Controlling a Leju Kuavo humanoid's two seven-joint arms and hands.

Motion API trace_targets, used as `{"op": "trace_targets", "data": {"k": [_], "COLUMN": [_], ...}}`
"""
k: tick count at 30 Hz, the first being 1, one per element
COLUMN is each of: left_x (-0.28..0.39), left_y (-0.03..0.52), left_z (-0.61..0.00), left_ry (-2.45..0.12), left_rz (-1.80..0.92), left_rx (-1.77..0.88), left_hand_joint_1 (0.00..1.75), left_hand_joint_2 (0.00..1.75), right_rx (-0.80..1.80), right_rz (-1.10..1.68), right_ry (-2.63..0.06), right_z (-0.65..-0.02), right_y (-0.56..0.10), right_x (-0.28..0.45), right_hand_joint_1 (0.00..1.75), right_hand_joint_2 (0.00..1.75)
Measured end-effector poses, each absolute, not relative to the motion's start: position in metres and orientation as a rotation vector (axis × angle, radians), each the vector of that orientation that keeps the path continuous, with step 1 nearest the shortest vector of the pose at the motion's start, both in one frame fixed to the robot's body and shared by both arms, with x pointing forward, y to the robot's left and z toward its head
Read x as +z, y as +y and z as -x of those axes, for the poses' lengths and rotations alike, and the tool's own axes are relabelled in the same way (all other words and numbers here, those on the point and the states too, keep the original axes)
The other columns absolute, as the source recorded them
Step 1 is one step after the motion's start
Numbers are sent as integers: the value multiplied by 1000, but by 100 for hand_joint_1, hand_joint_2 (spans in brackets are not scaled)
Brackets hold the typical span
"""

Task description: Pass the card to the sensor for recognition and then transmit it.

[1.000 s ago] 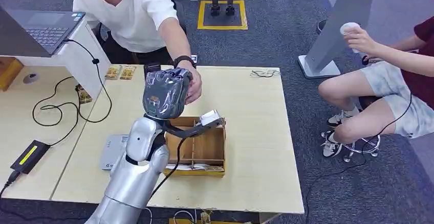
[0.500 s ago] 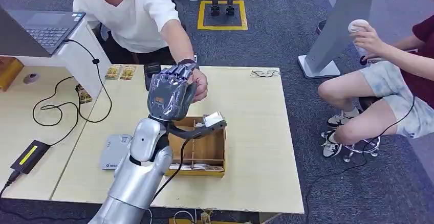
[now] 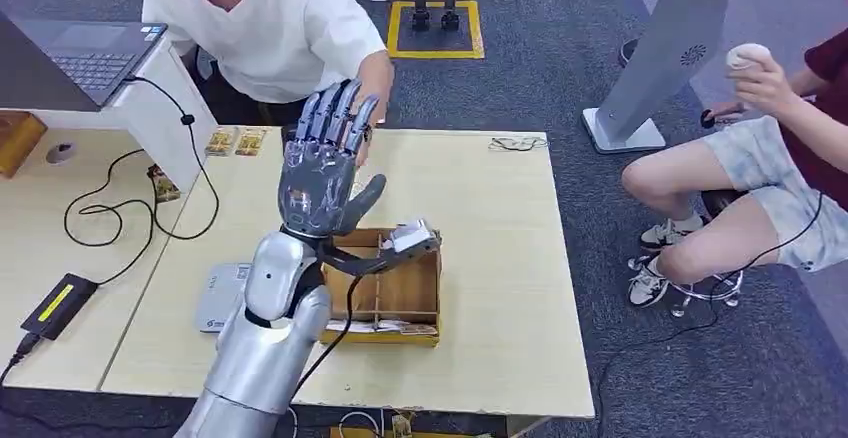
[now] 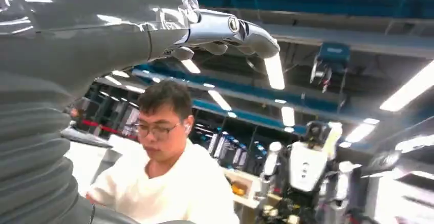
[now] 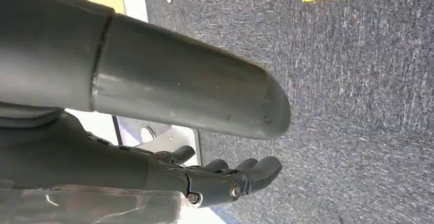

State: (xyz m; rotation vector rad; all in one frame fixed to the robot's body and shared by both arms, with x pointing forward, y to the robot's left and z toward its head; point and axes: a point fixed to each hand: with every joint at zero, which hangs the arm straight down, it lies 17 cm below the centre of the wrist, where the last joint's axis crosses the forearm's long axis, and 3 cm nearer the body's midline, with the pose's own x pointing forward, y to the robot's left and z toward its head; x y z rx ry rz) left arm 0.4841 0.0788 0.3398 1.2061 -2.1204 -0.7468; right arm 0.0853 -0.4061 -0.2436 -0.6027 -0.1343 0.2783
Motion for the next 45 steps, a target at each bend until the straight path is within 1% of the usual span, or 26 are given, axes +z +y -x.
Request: {"op": "trace_targets", "data": {"k": [6,15,22,30,45], "left_x": [344,332,316,308,310], "left_y": [86,99,109,123,141], "left_z": [-474,-457,-440,-421,-396], "left_ry": [-2152,-2139,-2151,-2157,-2188], "left_rz": [-1130,-1086,-958,-884,-839], "left_rx": [-685,-643,-583,-486,-374], "left_hand_joint_1": [0,0,0,0,0], "left_hand_joint_2": [175,175,175,175,175], "right_rx": [276,250,204,171,121], "right_rz": [598,599,602,596,583], "right_ry": [-136,-117,-83,-46,22], "right_z": [-85,-78,-70,-60,-44], "right_y": [-405,-407,-411,-411,-404], "right_x": [-244,-245,-245,-246,-247], "right_hand_joint_1": [0,0,0,0,0], "right_hand_joint_2": [0,0,0,0,0]}}
